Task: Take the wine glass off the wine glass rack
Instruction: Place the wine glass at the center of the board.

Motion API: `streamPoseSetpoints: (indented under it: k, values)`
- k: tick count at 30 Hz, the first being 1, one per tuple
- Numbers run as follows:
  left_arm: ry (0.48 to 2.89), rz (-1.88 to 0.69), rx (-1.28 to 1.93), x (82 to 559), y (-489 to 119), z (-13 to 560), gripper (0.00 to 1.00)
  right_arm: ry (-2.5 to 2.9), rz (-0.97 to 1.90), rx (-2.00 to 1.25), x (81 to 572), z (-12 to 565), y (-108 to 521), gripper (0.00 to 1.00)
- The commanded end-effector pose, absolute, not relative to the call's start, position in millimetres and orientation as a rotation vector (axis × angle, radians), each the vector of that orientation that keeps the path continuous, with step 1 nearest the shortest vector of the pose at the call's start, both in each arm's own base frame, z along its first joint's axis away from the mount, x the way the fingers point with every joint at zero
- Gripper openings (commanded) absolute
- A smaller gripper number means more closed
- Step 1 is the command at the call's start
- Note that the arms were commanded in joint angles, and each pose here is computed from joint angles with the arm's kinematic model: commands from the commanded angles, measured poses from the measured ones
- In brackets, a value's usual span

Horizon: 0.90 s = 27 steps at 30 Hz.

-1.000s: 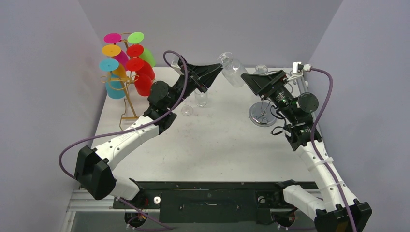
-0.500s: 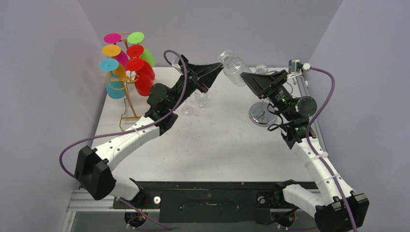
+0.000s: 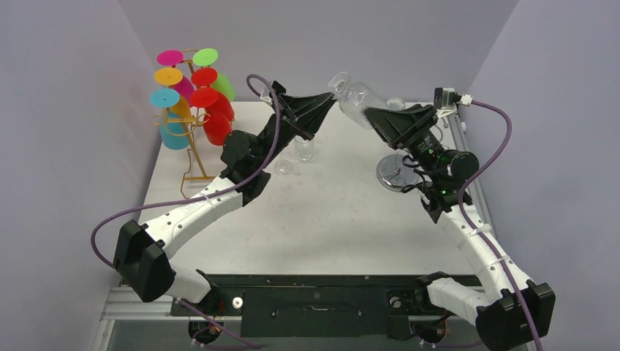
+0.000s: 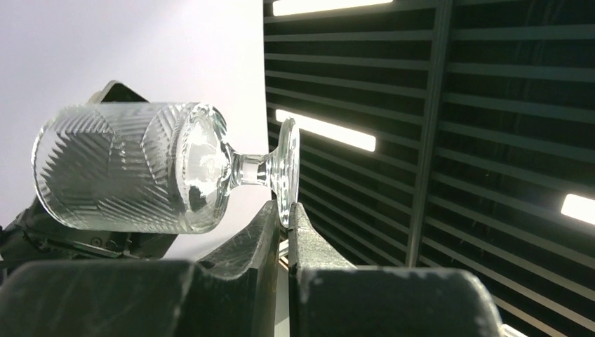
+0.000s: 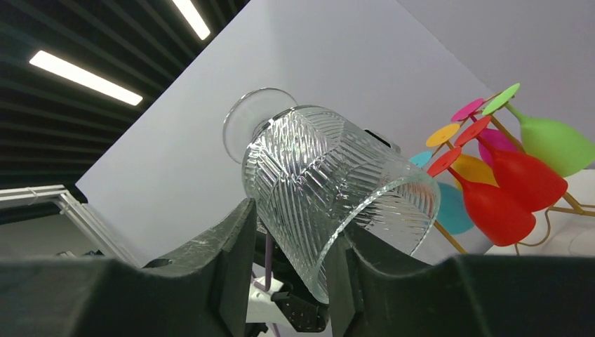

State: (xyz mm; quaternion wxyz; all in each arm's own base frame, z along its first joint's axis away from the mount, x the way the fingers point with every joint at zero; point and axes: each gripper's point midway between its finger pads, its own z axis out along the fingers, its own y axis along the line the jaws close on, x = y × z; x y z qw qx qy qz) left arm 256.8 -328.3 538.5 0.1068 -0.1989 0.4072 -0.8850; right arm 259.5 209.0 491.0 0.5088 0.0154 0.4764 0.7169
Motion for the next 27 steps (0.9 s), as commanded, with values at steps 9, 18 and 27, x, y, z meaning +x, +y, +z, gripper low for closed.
streamPoseSetpoints:
  k: [9, 18, 27]
  values:
    - [1.223, -2.462, -0.459, 251, -317, 520, 0.16, 1.149, 1.610, 0.012, 250, 505, 203, 0.00]
    - [1.507, -2.035, -0.490, 267, -287, 433, 0.73, 1.461, 1.194, 0.142, 284, 466, 183, 0.00]
    - [1.730, -1.389, -0.401, 268, -212, 377, 0.97, 1.856, 0.747, 0.164, 308, 405, 186, 0.00]
